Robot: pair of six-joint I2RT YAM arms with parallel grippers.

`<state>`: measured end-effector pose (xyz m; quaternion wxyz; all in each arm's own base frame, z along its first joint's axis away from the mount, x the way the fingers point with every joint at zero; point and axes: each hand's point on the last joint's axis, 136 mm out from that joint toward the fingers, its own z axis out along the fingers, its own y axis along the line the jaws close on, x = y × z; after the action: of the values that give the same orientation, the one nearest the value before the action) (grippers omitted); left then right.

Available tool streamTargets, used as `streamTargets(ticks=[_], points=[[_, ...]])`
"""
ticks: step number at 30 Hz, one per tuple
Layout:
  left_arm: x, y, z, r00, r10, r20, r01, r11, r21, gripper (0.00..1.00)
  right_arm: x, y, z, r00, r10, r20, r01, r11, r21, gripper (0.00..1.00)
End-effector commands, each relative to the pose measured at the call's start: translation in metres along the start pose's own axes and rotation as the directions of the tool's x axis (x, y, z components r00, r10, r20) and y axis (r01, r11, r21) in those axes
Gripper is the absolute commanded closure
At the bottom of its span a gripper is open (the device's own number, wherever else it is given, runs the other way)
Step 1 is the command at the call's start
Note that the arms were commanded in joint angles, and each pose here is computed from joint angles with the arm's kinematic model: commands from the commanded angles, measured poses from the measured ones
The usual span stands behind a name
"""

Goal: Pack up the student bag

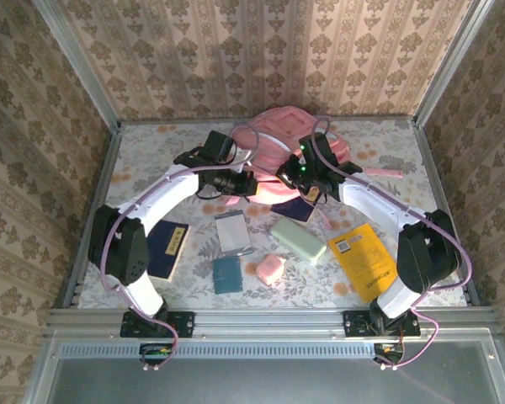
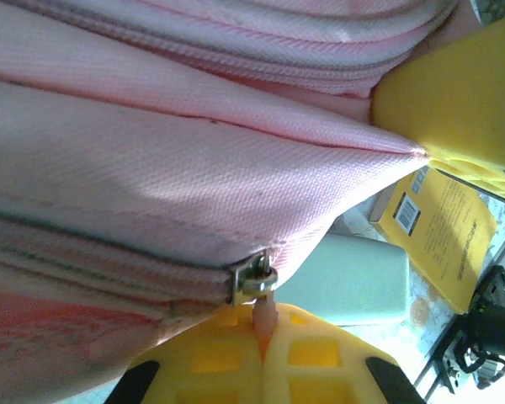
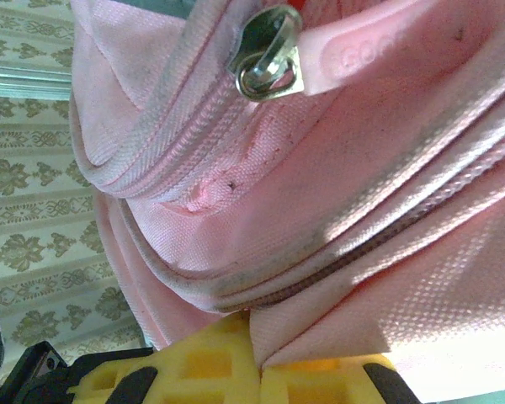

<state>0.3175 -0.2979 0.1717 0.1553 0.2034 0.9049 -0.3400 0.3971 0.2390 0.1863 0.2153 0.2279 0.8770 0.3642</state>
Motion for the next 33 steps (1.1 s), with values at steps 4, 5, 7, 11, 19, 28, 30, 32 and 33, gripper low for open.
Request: streamTargets(ticks=[4, 5, 7, 11, 19, 28, 30, 32, 33], points=[[-0.008, 0.027, -0.023, 0.997, -0.030, 0.071, 0.034, 0.998, -0.059, 1.00, -0.026, 0.008, -0.037, 0.996, -0.015, 0.085, 0.017, 1.000, -0.024, 1.00], [-0.008, 0.031, -0.024, 0.996, -0.039, 0.076, 0.044, 0.997, -0.062, 1.00, -0.027, 0.009, -0.038, 0.996, -0.019, 0.086, 0.021, 0.999, -0.030, 1.00], [-0.009, 0.035, -0.024, 0.996, -0.048, 0.081, 0.053, 0.997, -0.062, 1.00, -0.029, 0.012, -0.044, 0.995, -0.031, 0.095, 0.035, 0.999, -0.038, 1.00], [-0.014, 0.056, -0.028, 0.990, -0.090, 0.107, 0.098, 0.992, -0.080, 1.00, -0.034, 0.015, -0.054, 0.993, -0.047, 0.110, 0.052, 0.998, -0.045, 1.00], [-0.024, 0.061, -0.030, 0.986, -0.097, 0.133, 0.104, 0.994, -0.043, 1.00, -0.044, 0.015, -0.071, 0.990, -0.053, 0.133, 0.060, 0.997, -0.052, 1.00], [-0.023, -0.005, -0.021, 0.993, 0.053, 0.108, -0.062, 0.995, 0.077, 1.00, -0.032, 0.024, -0.058, 0.993, -0.082, 0.084, 0.088, 0.993, -0.077, 1.00], [-0.024, -0.011, -0.022, 0.992, 0.075, 0.102, -0.079, 0.996, 0.044, 1.00, -0.027, 0.026, -0.055, 0.993, -0.099, 0.070, 0.104, 0.992, -0.069, 1.00], [-0.027, -0.011, -0.026, 0.993, 0.076, 0.093, -0.077, 0.997, 0.005, 1.00, -0.022, 0.027, -0.052, 0.990, -0.127, 0.057, 0.130, 0.990, -0.053, 1.00], [-0.027, -0.009, -0.027, 0.994, 0.072, 0.086, -0.071, 0.997, -0.015, 1.00, -0.019, 0.028, -0.051, 0.989, -0.142, 0.050, 0.144, 0.988, -0.046, 1.00]])
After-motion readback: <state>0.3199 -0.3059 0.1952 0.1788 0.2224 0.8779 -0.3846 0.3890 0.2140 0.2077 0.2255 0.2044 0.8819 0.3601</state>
